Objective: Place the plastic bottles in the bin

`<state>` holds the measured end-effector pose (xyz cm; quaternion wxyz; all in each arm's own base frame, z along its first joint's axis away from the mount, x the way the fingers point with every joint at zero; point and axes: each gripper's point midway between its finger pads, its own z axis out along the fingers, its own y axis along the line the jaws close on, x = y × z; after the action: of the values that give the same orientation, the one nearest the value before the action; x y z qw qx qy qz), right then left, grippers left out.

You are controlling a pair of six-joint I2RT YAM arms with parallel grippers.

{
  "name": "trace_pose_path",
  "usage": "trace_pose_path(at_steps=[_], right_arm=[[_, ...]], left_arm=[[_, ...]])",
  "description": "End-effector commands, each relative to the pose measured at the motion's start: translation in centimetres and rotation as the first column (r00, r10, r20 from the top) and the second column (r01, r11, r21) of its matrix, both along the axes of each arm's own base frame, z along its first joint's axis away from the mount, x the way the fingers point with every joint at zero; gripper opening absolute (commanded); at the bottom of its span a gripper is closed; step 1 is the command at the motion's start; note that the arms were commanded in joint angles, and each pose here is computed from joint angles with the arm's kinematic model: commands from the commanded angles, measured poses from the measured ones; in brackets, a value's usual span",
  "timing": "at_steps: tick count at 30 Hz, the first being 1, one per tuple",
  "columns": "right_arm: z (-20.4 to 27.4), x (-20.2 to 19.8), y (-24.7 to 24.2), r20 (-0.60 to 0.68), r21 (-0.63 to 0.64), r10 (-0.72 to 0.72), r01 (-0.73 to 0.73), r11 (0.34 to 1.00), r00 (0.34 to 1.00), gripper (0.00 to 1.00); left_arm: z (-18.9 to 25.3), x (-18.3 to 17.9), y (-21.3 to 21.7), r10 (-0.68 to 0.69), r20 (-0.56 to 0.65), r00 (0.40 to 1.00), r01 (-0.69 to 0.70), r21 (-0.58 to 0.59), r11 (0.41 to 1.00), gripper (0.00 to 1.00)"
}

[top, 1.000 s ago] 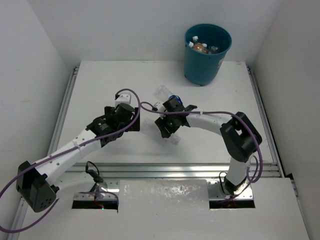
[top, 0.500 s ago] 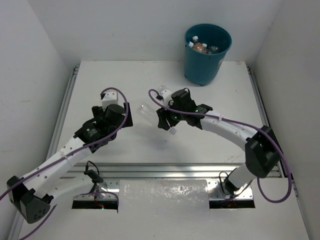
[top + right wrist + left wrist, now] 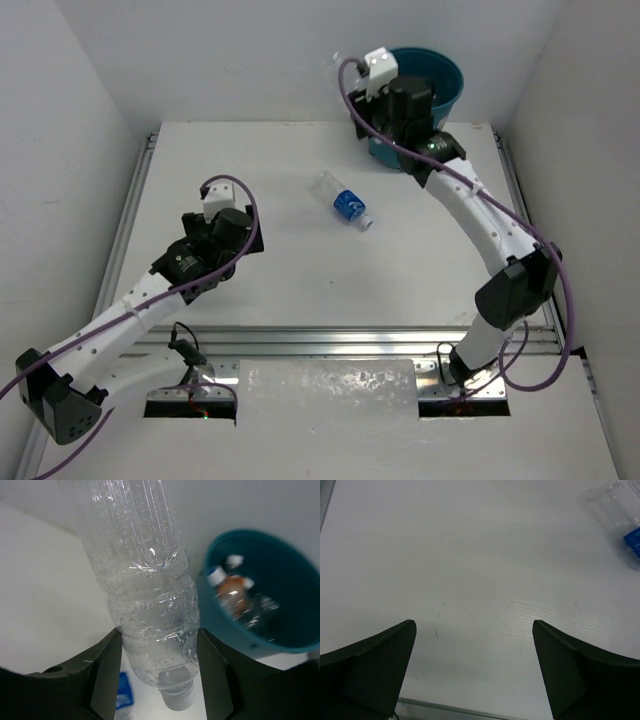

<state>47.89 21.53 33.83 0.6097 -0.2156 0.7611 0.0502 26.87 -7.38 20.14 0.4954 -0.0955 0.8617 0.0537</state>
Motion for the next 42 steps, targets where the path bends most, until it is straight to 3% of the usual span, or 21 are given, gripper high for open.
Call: trace_pose_path(at_steps=[1,7,11,12,13,15,17,18,20,22,28,29,32,33,35,36,42], right_arm=[[4.9,4.3,-4.2,0.181,-0.083,-0.137,0.154,0.985,0.974,0.00],[11.7,10.6,-10.2,0.437,-0.102,-0.294,0.372,0.923,0.850,0.00],[9.9,14.8,-13.2,0.486,-0.082,-0.342,0.432,0.898,0.804,0.06],[9.3,15.4,-14.6,0.479,-0.075,-0.359,0.444,0.893,0.801,0.24],[8.5,16.2,-15.4,0.465,-0.044,-0.384,0.455,0.890,0.797,0.55],[7.5,17.0,-15.8,0.455,-0.049,-0.382,0.451,0.891,0.804,0.55],[6.9,17.4,-15.7,0.450,-0.057,-0.375,0.445,0.894,0.811,0.62],[6.5,17.5,-15.9,0.447,-0.060,-0.376,0.446,0.893,0.812,0.67],[6.3,17.5,-15.9,0.435,-0.047,-0.382,0.445,0.895,0.815,0.88],[7.5,17.0,-15.2,0.427,-0.009,-0.364,0.406,0.914,0.828,0.99],[9.7,11.6,-9.9,0.303,0.044,-0.230,0.227,0.973,0.925,0.99],[7.6,9.8,-6.8,0.211,0.023,-0.107,0.105,0.994,0.972,0.99],[2.7,3.4,-1.0,0.016,0.042,0.124,-0.125,0.991,0.992,0.99],[-1.8,1.8,-0.1,-0.084,0.020,0.149,-0.147,0.989,0.985,0.99],[-3.1,-1.4,2.5,-0.091,-0.002,0.193,-0.194,0.981,0.977,0.99],[-6.6,-2.5,2.8,-0.156,-0.022,0.197,-0.202,0.979,0.968,0.99],[-15.0,-3.5,4.7,-0.314,-0.055,0.171,-0.197,0.979,0.934,0.99]], left_arm=[[0.7,0.4,0.8,0.041,0.031,0.999,-0.041,0.004,0.999,1.00],[-0.1,0.7,0.6,0.037,0.003,0.999,-0.037,0.030,0.999,1.00],[-0.3,0.8,0.6,0.041,-0.003,0.999,-0.041,0.044,0.998,1.00],[-0.4,0.8,0.7,0.043,-0.006,0.999,-0.043,0.049,0.998,1.00],[-0.5,0.9,0.6,0.041,-0.008,0.999,-0.041,0.050,0.998,0.99],[-0.7,0.8,0.5,0.033,-0.015,0.999,-0.032,0.050,0.998,0.99],[-0.8,0.9,0.4,0.031,-0.018,0.999,-0.030,0.052,0.998,1.00],[-0.8,0.9,0.4,0.028,-0.019,0.999,-0.027,0.050,0.998,1.00],[-0.9,1.0,0.1,0.015,-0.022,1.000,-0.014,0.047,0.999,1.00],[-1.1,1.0,-0.2,0.002,-0.034,0.999,0.000,0.049,0.999,1.00],[-1.2,1.1,-0.4,-0.011,-0.040,0.999,0.012,0.041,0.999,1.00],[-1.0,1.1,-0.4,-0.007,-0.033,0.999,0.008,0.036,0.999,1.00],[-0.5,1.1,0.3,0.020,-0.016,1.000,-0.020,0.023,1.000,1.00],[-0.3,1.1,0.6,0.036,-0.008,0.999,-0.035,0.018,0.999,1.00],[0.1,1.0,0.9,0.052,0.009,0.999,-0.052,0.008,0.999,1.00],[0.6,0.9,1.2,0.068,0.026,0.997,-0.068,-0.002,0.998,1.00],[1.7,0.5,1.5,0.068,0.073,0.995,-0.065,-0.042,0.997,1.00]])
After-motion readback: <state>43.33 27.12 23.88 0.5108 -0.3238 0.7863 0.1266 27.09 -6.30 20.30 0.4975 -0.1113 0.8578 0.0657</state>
